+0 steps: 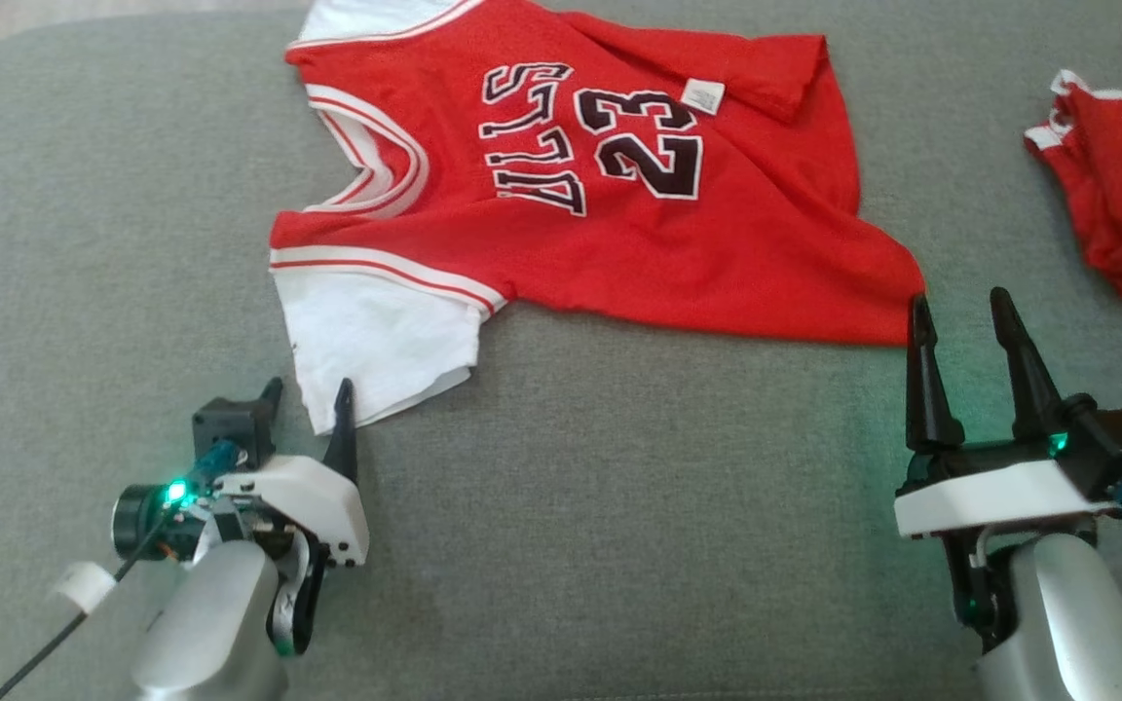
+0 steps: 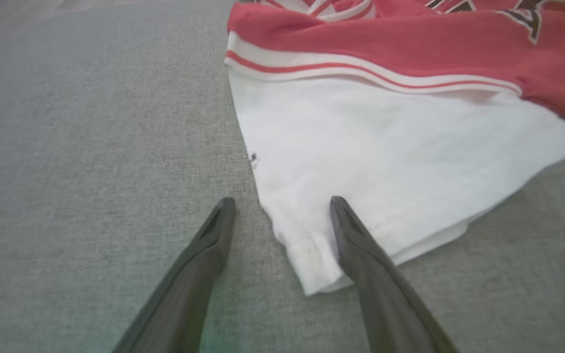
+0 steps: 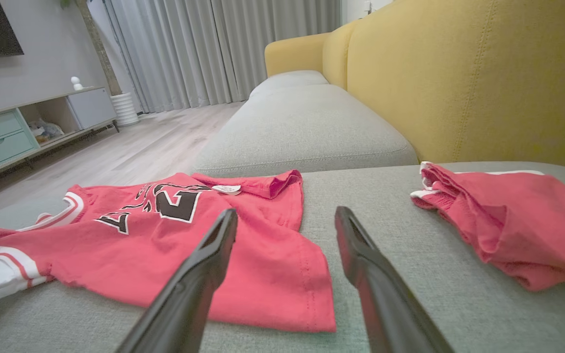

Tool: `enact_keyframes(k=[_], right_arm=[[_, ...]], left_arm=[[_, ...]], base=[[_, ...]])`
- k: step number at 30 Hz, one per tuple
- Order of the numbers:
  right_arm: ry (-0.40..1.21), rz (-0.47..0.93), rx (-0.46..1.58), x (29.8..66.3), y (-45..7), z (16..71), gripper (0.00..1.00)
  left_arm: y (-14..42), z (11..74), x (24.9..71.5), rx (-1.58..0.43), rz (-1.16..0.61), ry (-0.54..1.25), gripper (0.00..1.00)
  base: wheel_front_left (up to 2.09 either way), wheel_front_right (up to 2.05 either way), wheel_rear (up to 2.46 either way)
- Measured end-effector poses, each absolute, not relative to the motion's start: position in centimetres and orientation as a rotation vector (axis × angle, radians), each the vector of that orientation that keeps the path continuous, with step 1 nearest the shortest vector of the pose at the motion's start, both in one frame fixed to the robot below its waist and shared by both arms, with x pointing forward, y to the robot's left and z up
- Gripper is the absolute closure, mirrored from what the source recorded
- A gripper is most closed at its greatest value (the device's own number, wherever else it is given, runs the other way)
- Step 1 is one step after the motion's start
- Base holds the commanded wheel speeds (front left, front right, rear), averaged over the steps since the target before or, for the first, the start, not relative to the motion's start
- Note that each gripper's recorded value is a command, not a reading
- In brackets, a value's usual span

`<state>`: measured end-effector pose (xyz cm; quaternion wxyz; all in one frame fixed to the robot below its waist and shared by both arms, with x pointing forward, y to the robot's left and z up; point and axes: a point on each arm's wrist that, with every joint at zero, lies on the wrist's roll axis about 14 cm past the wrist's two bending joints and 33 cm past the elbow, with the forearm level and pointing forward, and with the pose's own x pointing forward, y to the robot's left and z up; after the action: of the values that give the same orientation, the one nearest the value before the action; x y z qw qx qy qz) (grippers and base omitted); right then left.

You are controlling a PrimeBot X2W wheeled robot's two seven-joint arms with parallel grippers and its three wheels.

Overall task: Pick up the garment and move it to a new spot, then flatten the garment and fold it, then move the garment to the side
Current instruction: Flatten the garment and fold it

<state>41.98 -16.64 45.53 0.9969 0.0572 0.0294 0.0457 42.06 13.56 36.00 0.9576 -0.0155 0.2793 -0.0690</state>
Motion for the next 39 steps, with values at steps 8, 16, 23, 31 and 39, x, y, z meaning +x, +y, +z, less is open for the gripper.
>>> enact_keyframes(k=[8, 16, 23, 31, 39], right_arm=[[0.049, 0.070, 0.110, 42.1, -17.4, 45.9, 0.00], [0.039, 0.061, 0.117, 41.9, -17.7, 46.3, 0.00], [0.102, 0.035, 0.095, 41.2, -18.6, 44.6, 0.00], [0.277, 0.020, 0.064, 40.8, -19.1, 40.7, 0.00], [0.387, 0.024, 0.079, 42.6, -18.5, 38.5, 0.00]], left_arm=[[12.7, 35.3, 42.6, -0.027, -0.166, 0.622, 0.00], [12.3, 37.0, 43.1, -0.052, -0.177, 0.537, 1.00], [12.2, 44.0, 45.2, -0.126, -0.173, 0.210, 1.00], [12.1, 48.2, 45.2, -0.156, -0.189, 0.050, 1.00], [12.5, 48.3, 44.7, -0.154, -0.186, 0.036, 1.00]], base=[[0.00, 0.00, 0.00], [0.00, 0.00, 0.00], [0.00, 0.00, 0.00], [0.00, 0.00, 0.00], [0.00, 0.00, 0.00]])
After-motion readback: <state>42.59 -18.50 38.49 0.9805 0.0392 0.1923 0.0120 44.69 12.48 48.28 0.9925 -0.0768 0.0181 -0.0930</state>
